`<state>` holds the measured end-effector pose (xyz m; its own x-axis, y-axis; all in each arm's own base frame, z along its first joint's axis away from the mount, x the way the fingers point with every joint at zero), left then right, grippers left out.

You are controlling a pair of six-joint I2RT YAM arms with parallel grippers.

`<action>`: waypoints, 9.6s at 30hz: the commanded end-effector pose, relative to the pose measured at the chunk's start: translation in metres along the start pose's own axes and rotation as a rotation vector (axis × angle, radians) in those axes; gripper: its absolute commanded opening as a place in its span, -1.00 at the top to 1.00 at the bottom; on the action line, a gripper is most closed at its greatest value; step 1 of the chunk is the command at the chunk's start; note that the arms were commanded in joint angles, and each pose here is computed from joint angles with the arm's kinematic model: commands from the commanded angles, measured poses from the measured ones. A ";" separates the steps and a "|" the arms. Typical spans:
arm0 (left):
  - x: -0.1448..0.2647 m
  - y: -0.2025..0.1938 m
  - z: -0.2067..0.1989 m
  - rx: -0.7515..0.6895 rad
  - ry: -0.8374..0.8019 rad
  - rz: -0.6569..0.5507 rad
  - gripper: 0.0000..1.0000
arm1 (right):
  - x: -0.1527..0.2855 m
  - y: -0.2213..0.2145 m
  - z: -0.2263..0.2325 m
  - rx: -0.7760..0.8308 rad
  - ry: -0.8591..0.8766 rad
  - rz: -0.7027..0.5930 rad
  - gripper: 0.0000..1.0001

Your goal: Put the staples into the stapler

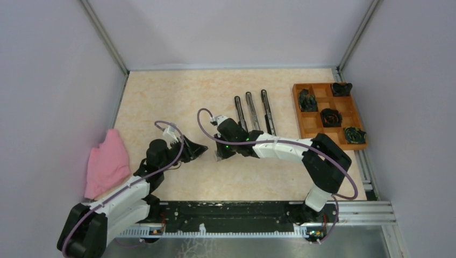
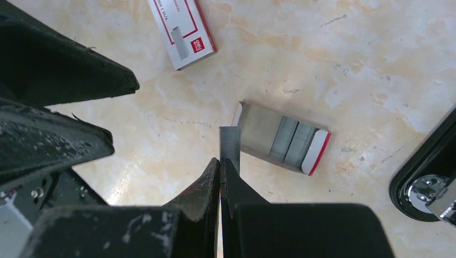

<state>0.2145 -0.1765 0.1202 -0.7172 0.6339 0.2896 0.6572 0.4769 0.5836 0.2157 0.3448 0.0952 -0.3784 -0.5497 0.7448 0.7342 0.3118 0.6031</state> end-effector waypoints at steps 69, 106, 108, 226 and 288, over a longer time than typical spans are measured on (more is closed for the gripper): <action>0.006 0.039 -0.050 0.162 -0.130 -0.022 0.70 | 0.093 0.066 0.028 0.173 0.516 -0.516 0.37; -0.012 0.047 -0.025 0.545 0.448 0.100 1.00 | 0.038 0.055 0.048 1.176 -0.049 -0.807 0.01; -0.013 0.046 -0.026 0.548 0.449 0.105 1.00 | 0.034 0.055 0.049 1.193 -0.052 -0.803 0.02; -0.009 0.047 0.005 -0.431 0.110 -0.139 -0.98 | 0.134 0.037 -0.191 -0.248 -0.419 -0.257 0.95; -0.016 0.039 0.006 -0.425 0.087 -0.091 -0.98 | 0.084 0.034 -0.254 -0.356 -0.416 -0.162 0.57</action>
<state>0.2511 -0.1596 0.1267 -0.7997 0.5150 0.3087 0.4745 0.2271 0.8504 0.3341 0.1120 0.0844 -0.5845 -0.1928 0.7882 0.8084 -0.0553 0.5860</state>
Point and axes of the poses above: each gripper's point midway between its finger pads, its own x axis back along the fingers, its own z axis along the line the jaws close on, y = z × x, the point moved 3 cm from there along x, back along the fingers, and after that the axes turned 1 degree about -x, right-handed, at the moved point
